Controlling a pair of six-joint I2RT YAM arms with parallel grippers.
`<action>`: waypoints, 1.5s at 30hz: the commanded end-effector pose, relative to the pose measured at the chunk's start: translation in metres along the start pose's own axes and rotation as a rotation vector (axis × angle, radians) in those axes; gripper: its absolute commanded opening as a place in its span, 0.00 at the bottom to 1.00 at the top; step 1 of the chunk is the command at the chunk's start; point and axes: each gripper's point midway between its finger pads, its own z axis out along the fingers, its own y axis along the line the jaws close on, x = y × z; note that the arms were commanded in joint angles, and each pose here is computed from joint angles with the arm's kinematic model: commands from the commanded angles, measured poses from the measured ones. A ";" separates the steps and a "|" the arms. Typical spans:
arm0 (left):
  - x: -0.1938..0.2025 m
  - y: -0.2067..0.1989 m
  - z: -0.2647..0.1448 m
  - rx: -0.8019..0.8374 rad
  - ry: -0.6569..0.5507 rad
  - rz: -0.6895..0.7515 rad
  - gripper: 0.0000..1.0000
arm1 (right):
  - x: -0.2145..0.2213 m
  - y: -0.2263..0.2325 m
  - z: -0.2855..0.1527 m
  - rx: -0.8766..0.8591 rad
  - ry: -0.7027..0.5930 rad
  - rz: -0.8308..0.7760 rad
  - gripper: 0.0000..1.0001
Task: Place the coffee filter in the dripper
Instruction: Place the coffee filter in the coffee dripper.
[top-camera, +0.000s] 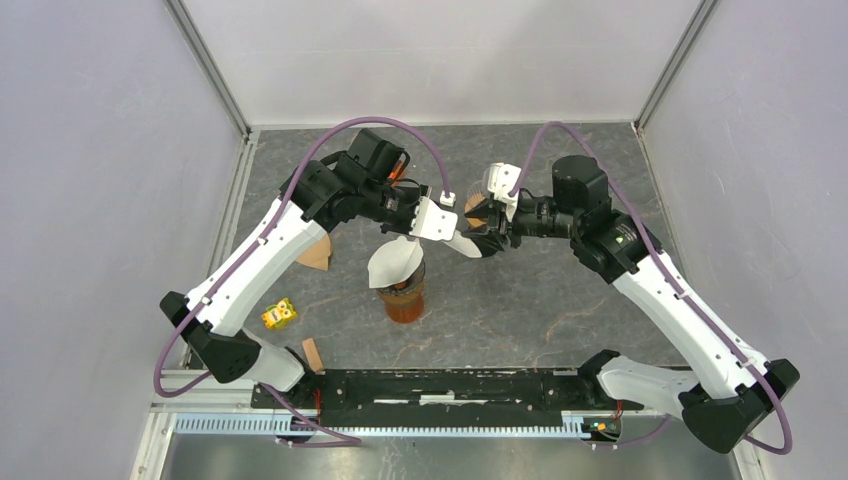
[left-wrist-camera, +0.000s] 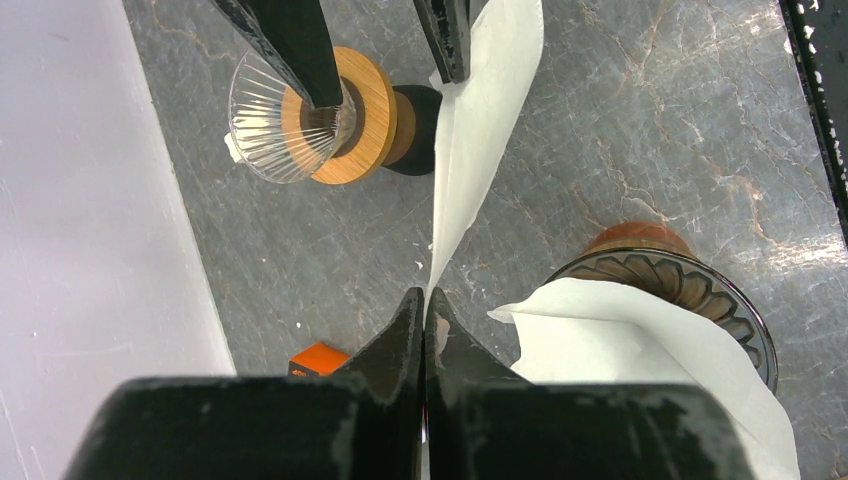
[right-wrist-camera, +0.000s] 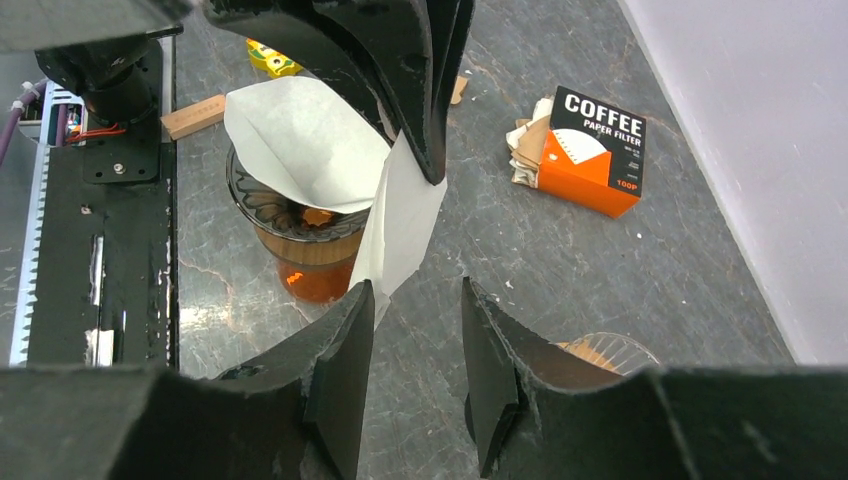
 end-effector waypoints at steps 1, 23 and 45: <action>-0.003 0.003 0.000 -0.005 -0.004 0.043 0.02 | -0.003 0.000 0.002 -0.010 -0.025 -0.011 0.44; 0.004 0.006 0.003 -0.031 0.024 0.037 0.02 | -0.026 -0.003 -0.004 -0.001 -0.066 -0.016 0.43; 0.004 0.006 0.003 -0.030 0.024 0.042 0.02 | -0.010 -0.008 0.003 -0.001 -0.015 -0.015 0.43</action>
